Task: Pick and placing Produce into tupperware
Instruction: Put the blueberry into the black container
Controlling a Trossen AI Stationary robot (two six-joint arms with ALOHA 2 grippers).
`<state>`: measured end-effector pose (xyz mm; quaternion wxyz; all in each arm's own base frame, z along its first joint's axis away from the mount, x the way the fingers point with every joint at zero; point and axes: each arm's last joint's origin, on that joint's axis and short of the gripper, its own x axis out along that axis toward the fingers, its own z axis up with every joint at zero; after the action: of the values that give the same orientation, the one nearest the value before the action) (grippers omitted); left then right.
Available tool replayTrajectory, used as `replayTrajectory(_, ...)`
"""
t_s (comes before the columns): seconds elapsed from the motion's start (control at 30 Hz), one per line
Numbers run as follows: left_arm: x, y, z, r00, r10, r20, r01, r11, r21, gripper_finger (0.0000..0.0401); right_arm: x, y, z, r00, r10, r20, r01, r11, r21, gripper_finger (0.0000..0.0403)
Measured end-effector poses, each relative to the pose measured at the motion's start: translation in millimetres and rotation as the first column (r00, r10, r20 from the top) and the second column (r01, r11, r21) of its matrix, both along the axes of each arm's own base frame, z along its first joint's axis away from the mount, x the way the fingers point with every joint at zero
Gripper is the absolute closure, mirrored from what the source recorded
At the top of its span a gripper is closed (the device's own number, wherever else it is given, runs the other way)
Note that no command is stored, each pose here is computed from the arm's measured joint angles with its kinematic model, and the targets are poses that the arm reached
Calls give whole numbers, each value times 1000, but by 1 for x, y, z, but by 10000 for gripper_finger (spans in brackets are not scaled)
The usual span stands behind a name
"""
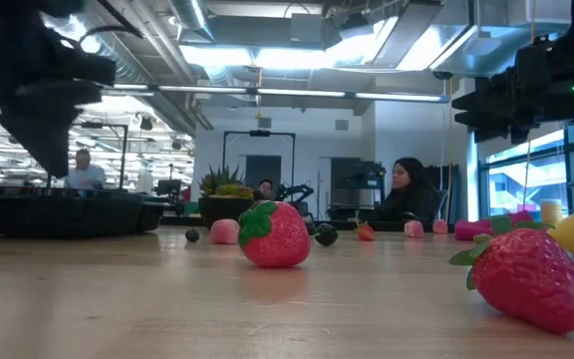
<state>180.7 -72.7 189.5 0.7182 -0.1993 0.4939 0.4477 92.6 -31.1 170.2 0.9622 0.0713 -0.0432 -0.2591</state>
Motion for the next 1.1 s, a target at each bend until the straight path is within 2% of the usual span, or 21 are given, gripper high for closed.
replayTrajectory(0.27, 9, 27, 0, 995, 95, -35, -96, 995, -17, 354, 0, 0, 0, 1000, 0, 0, 0, 1000, 1, 171)
replayTrajectory(0.37, 10, 33, 0, 993, 114, -40, -115, 993, -16, 351, 0, 0, 0, 1000, 0, 0, 0, 1000, 1, 171)
replayTrajectory(0.57, 12, 40, 0, 989, 145, -42, -146, 989, -16, 310, 0, 0, 0, 1000, 0, -1, 0, 1000, 0, 171)
replayTrajectory(0.67, 12, 42, 0, 992, 111, -65, -112, 994, -16, 293, 0, 0, 0, 1000, 0, -1, 0, 1000, 0, 171)
replayTrajectory(0.77, 12, 44, 0, 992, 84, -92, -88, 996, -35, 280, 0, 0, 0, 1000, 0, 0, 0, 1000, 1, 171)
replayTrajectory(1.1, 13, 55, -1, 984, 127, -122, -140, 984, -107, 206, 0, 0, 0, 1000, 0, 0, 0, 1000, 0, 171)
